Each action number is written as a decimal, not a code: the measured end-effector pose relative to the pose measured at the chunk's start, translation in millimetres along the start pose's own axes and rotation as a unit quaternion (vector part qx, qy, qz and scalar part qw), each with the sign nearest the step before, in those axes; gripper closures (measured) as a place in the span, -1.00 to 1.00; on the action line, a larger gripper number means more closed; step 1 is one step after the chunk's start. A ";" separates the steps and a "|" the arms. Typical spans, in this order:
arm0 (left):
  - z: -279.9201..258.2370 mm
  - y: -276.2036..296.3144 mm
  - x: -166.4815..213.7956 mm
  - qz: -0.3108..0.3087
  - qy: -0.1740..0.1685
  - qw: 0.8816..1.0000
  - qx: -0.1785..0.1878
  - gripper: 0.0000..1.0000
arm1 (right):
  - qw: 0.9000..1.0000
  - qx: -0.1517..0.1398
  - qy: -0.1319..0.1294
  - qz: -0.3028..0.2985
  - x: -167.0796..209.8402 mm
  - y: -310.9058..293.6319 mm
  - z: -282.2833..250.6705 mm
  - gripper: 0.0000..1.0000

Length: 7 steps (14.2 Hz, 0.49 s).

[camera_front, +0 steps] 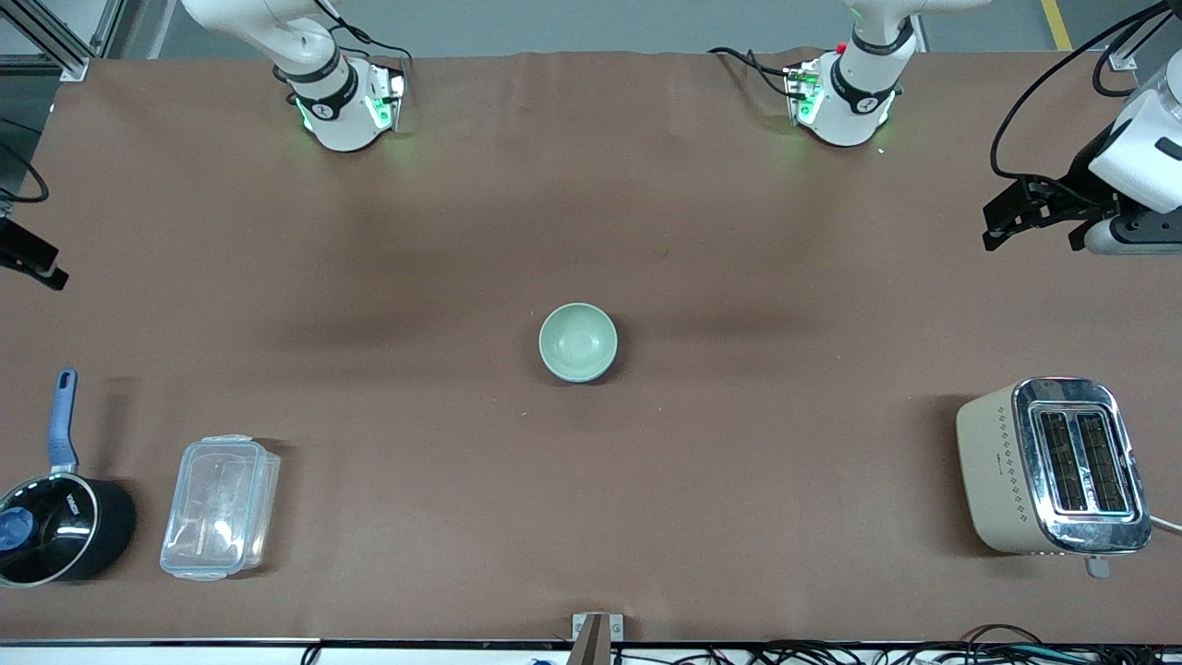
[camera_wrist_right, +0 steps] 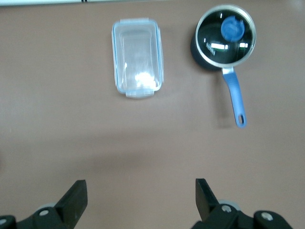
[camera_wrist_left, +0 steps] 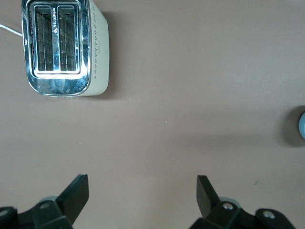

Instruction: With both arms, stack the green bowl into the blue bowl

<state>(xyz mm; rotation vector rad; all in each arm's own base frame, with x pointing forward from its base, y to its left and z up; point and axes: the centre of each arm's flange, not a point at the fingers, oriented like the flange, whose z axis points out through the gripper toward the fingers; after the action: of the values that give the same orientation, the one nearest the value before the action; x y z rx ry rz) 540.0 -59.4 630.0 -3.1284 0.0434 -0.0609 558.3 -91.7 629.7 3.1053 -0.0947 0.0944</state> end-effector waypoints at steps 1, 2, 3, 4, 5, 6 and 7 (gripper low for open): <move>0.1 -0.1 -0.5 0.000 -0.002 1.000 0.000 -1.00 | 1.000 -0.001 -0.013 -0.002 -2.5 -1.8 -0.1 -1.00; 0.0 -0.1 -0.8 0.000 -0.003 1.000 0.000 -1.00 | 1.000 -0.001 -0.021 -0.004 -3.9 -3.3 1.5 -1.00; -0.1 -0.1 -0.9 0.000 -0.004 1.000 0.000 -1.00 | 1.000 0.000 -0.025 -0.004 -4.1 -3.7 3.0 -1.00; -0.2 -0.1 -0.9 0.000 -0.004 1.000 0.000 -1.00 | 1.000 0.000 -0.028 -0.002 -4.4 -1.4 4.5 -1.00; -0.5 -0.1 -0.9 0.000 -0.003 1.000 0.000 -1.00 | 1.000 0.002 -0.031 0.001 -5.1 2.2 7.0 -1.00; -0.8 -0.2 -0.9 0.000 -0.003 1.000 0.000 -1.00 | 0.999 0.003 -0.032 0.001 -5.9 3.9 9.2 -1.00; -1.0 -0.2 -1.0 0.000 -0.003 1.000 0.000 -1.00 | 1.000 0.003 -0.029 -0.001 -6.5 2.2 9.8 -1.00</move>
<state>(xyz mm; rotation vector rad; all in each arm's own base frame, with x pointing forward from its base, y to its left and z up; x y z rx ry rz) 539.0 -59.2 631.0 -3.1279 0.0429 -0.0518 552.3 -93.9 619.6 3.1154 -0.0927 0.0042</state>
